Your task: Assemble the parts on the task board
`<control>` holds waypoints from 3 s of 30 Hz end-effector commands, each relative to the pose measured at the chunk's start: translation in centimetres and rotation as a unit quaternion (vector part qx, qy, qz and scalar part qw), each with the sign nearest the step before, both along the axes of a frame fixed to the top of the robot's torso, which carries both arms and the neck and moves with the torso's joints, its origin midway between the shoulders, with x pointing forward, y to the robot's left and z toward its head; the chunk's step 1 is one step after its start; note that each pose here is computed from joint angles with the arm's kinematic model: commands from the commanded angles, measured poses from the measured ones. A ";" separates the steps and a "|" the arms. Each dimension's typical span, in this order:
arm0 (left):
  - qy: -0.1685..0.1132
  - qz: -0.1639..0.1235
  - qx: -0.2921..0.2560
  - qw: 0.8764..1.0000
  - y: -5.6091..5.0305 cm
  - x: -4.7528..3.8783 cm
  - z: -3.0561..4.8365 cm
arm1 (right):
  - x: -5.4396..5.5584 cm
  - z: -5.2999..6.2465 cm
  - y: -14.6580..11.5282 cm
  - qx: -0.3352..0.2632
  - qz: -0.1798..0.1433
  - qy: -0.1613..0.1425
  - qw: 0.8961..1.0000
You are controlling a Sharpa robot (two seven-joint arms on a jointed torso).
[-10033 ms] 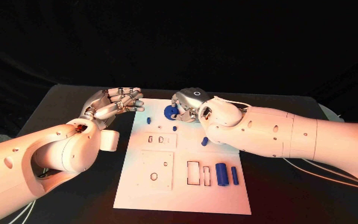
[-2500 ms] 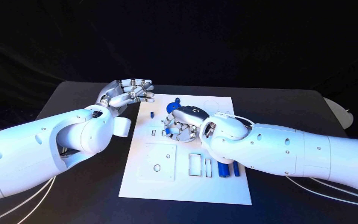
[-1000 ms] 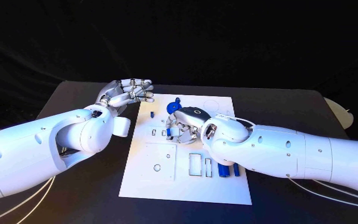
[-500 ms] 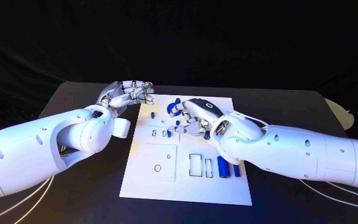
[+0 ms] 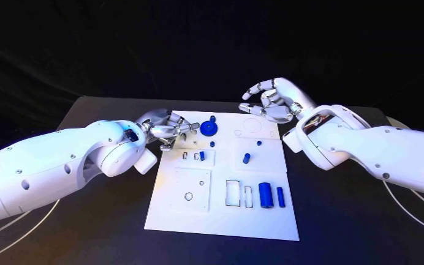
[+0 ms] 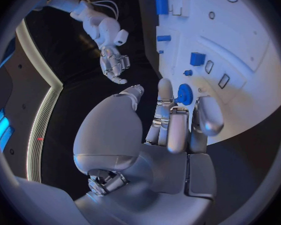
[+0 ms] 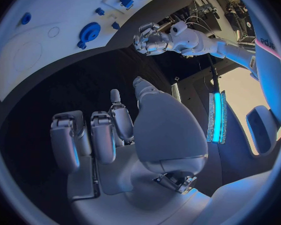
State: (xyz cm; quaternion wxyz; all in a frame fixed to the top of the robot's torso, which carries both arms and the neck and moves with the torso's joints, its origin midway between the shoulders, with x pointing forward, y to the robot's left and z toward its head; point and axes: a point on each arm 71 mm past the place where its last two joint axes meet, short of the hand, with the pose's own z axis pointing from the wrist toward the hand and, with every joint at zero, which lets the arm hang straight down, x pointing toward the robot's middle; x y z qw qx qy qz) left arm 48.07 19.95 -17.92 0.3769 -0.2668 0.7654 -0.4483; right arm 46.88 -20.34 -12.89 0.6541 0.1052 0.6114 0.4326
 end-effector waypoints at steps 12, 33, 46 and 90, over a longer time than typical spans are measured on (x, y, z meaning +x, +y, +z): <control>0.014 -0.071 0.277 0.958 -2.8 1.40 -0.20 | 0.1 0.0 -2.7 0.018 -0.028 0.042 0.999; 0.025 -0.096 0.331 0.938 -5.3 2.35 -0.68 | 0.3 -0.2 -3.0 0.006 -0.035 0.048 0.998; 0.032 -0.109 0.339 0.934 -5.9 2.37 -1.00 | 0.3 -0.3 -2.9 0.005 -0.035 0.050 0.998; 0.040 -0.120 0.338 0.933 -6.6 2.34 -1.40 | 0.4 -0.4 -2.8 0.004 -0.035 0.051 0.998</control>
